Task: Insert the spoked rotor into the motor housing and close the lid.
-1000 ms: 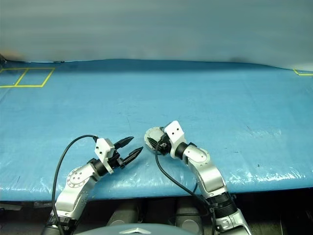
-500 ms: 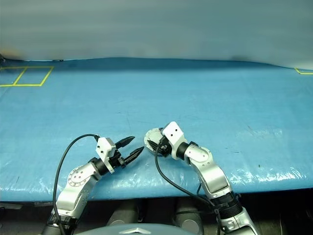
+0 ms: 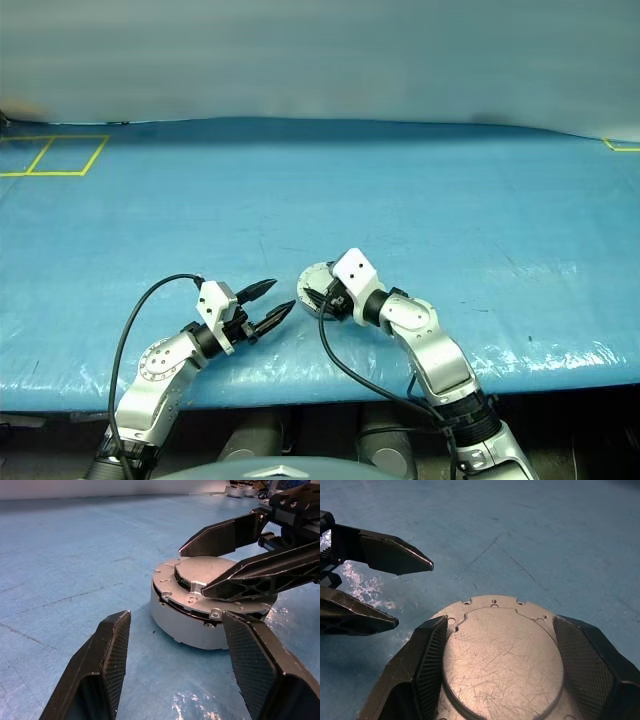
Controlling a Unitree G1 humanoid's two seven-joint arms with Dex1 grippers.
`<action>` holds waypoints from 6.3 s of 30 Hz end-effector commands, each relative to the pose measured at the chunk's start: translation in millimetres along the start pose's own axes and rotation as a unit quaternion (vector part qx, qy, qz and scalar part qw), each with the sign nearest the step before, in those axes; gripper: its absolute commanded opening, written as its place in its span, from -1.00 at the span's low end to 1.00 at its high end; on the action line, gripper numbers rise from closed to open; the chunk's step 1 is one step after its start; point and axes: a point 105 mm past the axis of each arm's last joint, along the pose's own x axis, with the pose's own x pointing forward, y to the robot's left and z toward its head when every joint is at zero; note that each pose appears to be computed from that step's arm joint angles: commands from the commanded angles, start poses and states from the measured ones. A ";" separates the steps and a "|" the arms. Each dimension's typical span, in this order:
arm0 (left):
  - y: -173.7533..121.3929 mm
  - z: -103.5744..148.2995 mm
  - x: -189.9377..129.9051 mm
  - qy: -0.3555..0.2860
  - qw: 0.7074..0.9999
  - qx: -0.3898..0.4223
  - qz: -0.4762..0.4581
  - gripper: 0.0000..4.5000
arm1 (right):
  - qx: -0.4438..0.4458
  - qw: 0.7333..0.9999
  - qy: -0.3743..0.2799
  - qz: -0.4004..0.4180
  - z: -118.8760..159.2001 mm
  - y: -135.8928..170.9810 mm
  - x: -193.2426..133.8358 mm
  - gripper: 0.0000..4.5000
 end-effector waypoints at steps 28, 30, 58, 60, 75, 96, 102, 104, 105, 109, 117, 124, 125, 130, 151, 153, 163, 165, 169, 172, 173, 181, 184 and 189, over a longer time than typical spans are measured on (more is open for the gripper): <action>14.1 20.7 10.3 -0.030 0.999 0.027 0.023 0.39 | 0.073 0.994 0.076 -0.010 -47.7 9.0 -0.1 0.34; 10.6 27.0 14.6 -0.042 0.999 0.027 0.004 0.39 | 0.076 0.994 0.078 0.029 -46.6 22.7 -2.1 0.34; 4.3 16.6 34.5 -0.013 0.999 0.021 -0.046 -0.99 | 0.038 0.994 0.100 0.001 -56.3 17.8 -3.9 0.34; 1.0 12.8 35.8 0.000 0.998 0.030 -0.053 -0.99 | 0.035 0.994 0.101 0.000 -56.2 17.4 -3.8 0.34; -0.1 -8.7 32.8 0.056 0.995 0.059 -0.066 -0.99 | 0.029 0.995 0.096 0.003 -53.8 20.2 -2.8 0.34; -14.1 6.3 33.2 0.043 0.991 -0.008 -0.129 -0.99 | 0.032 0.995 0.098 -0.008 -57.0 19.0 -5.6 0.34; -12.9 -11.3 30.4 0.082 0.989 0.026 -0.120 -0.99 | 0.032 0.995 0.099 -0.009 -57.4 19.3 -6.1 0.34; -12.4 -15.2 30.0 0.088 0.989 0.031 -0.116 -0.99 | 0.033 0.995 0.099 -0.009 -57.7 19.7 -6.3 0.34; -12.7 -16.8 29.8 0.091 0.989 0.029 -0.116 -0.99 | 0.033 0.994 0.099 -0.008 -57.8 19.9 -6.4 0.34; -16.9 -18.0 31.0 0.089 0.988 0.022 -0.125 -0.99 | 0.030 0.994 0.102 -0.007 -58.5 20.2 -6.2 0.34; -18.3 -18.3 31.3 0.088 0.988 0.025 -0.125 -1.00 | 0.026 0.996 0.089 -0.001 -53.2 20.5 -6.7 0.68; -19.4 -18.8 31.0 0.090 0.987 0.029 -0.127 -1.00 | 0.111 0.994 -0.003 0.014 -17.4 22.1 -8.2 0.98; -20.3 -18.6 30.7 0.090 0.987 0.029 -0.130 -1.00 | 0.112 0.994 -0.016 0.011 -12.1 20.8 -8.7 0.98; -18.8 -19.6 28.4 0.095 0.986 0.033 -0.131 -1.00 | 0.111 0.991 -0.056 -0.044 2.7 2.3 -11.3 0.98; -12.6 -18.8 26.8 0.097 0.987 0.043 -0.119 -1.00 | 0.423 0.905 -0.044 -0.021 -36.1 0.0 -59.9 0.98; -12.3 -18.6 26.8 0.097 0.987 0.044 -0.119 -1.00 | 0.436 0.900 -0.022 0.004 -42.6 12.9 -59.9 0.98; -11.4 -17.5 27.6 0.099 0.987 0.051 -0.119 -1.00 | 0.448 0.894 -0.014 0.006 -51.6 21.0 -46.4 0.98; -11.3 -17.9 27.3 0.103 0.986 0.056 -0.122 -1.00 | 0.443 0.896 -0.031 0.004 -46.4 19.4 -43.3 0.90; -10.8 -18.6 26.5 0.108 0.984 0.062 -0.124 -1.00 | 0.433 0.901 -0.028 0.009 -50.4 23.7 -42.9 0.44; -10.9 -19.1 26.0 0.109 0.984 0.062 -0.124 -1.00 | 0.426 0.904 -0.026 0.022 -49.7 29.4 -41.8 0.07; -11.1 -19.3 26.0 0.109 0.984 0.061 -0.124 -1.00 | 0.424 0.905 -0.026 0.025 -49.0 30.4 -41.1 -0.01; -10.3 -19.4 26.9 0.108 0.985 0.061 -0.120 -1.00 | 0.405 0.913 -0.028 0.034 -43.2 31.8 -32.5 -0.15; -9.9 -19.4 26.8 0.107 0.985 0.061 -0.118 -1.00 | 0.406 0.912 -0.034 0.038 -40.7 31.6 -31.1 -0.15; -10.9 -20.7 25.9 0.107 0.986 0.060 -0.115 -1.00 | 0.443 0.888 -0.106 0.067 -12.5 28.5 -30.1 -0.17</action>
